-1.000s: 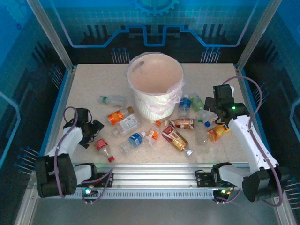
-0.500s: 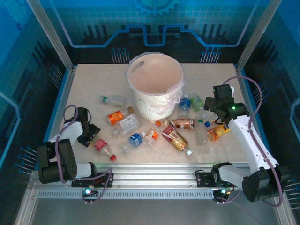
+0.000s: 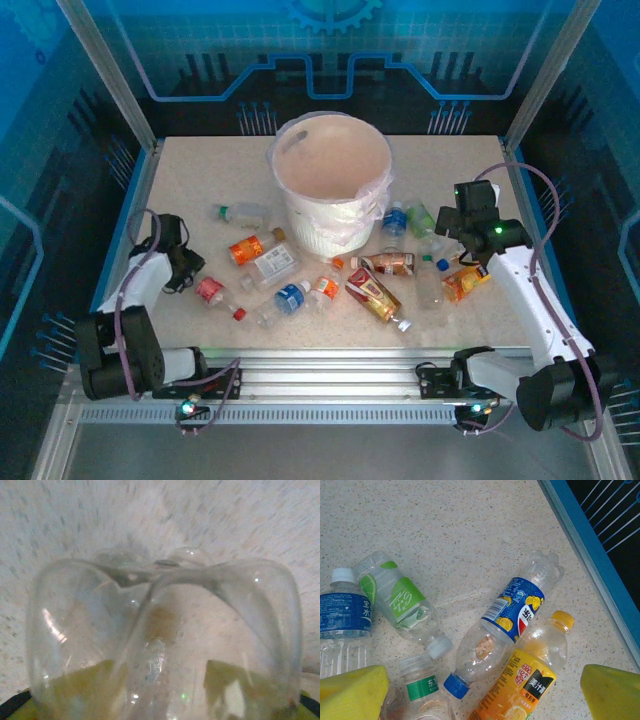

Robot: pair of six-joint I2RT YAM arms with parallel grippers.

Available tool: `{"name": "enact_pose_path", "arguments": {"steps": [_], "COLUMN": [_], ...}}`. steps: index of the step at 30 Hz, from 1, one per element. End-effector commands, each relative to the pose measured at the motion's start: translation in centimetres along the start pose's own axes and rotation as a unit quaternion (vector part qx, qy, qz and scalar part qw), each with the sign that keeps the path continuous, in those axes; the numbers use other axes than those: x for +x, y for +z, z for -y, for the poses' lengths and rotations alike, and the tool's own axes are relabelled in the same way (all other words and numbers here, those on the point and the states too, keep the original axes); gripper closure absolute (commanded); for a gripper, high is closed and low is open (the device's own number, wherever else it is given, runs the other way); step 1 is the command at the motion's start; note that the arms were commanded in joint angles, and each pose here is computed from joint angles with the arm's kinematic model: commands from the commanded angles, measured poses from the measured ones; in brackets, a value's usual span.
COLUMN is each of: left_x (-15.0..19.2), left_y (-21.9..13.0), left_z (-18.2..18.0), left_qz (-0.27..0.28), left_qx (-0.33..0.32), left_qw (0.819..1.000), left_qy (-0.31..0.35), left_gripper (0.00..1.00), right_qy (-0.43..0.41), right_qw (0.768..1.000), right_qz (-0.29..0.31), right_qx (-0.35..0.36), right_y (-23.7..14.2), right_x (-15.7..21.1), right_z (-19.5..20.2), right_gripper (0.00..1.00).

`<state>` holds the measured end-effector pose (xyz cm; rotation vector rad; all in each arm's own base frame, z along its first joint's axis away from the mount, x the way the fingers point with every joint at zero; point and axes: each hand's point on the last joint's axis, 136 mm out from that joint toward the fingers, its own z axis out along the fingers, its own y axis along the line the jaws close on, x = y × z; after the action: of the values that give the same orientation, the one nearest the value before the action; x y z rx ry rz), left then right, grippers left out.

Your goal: Put the plastic bottles in the bin

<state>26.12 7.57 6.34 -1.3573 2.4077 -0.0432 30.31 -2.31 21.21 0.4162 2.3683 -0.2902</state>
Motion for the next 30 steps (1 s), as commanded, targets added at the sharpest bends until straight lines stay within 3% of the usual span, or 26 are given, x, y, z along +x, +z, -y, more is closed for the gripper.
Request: {"name": "enact_pose_path", "arguments": {"steps": [1, 5, 8, 14, 19, 23, 30], "left_x": [-3.4, -6.4, -8.3, -10.7, -10.6, -9.3, -5.1], "left_y": [-4.2, -9.0, -13.2, -21.8, -28.6, -32.9, -40.4], "left_z": [0.1, 1.1, 3.2, 8.9, 15.6, 21.1, 30.0], "left_qz": [0.075, 0.152, 0.21, 0.285, 0.336, 0.358, 0.39], "left_qx": [-0.01, 0.017, 0.078, 0.231, 0.355, 0.417, 0.534], "left_qw": [0.997, 0.987, 0.973, 0.928, 0.864, 0.815, 0.696], "left_qy": [0.036, 0.051, 0.058, 0.074, 0.123, 0.184, 0.282], "left_gripper": [0.55, 0.56, 0.6, 0.62, 0.62, 0.62, 0.62], "right_qy": [0.004, 0.006, 0.008, 0.015, 0.021, 0.026, 0.035], "right_qw": [1.0, 1.0, 1.0, 1.0, 1.0, 0.999, 0.999], "right_qz": [-0.002, 0.0, 0.001, 0.005, 0.01, 0.014, 0.016], "right_qx": [-0.002, -0.004, -0.008, -0.012, -0.021, -0.025, -0.037], "right_y": [-0.3, -0.3, -0.3, -0.5, -0.9, -1.1, -1.7], "right_x": [0.3, 0.2, 0.1, 0.3, 0.3, 0.2, 0.1], "right_z": [-0.1, -0.2, -0.3, -0.3, -0.3, -0.3, -0.5], "right_gripper": [0.0, 0.0, 0.0, 0.0, 0.0, 0.0, 0.0]}}
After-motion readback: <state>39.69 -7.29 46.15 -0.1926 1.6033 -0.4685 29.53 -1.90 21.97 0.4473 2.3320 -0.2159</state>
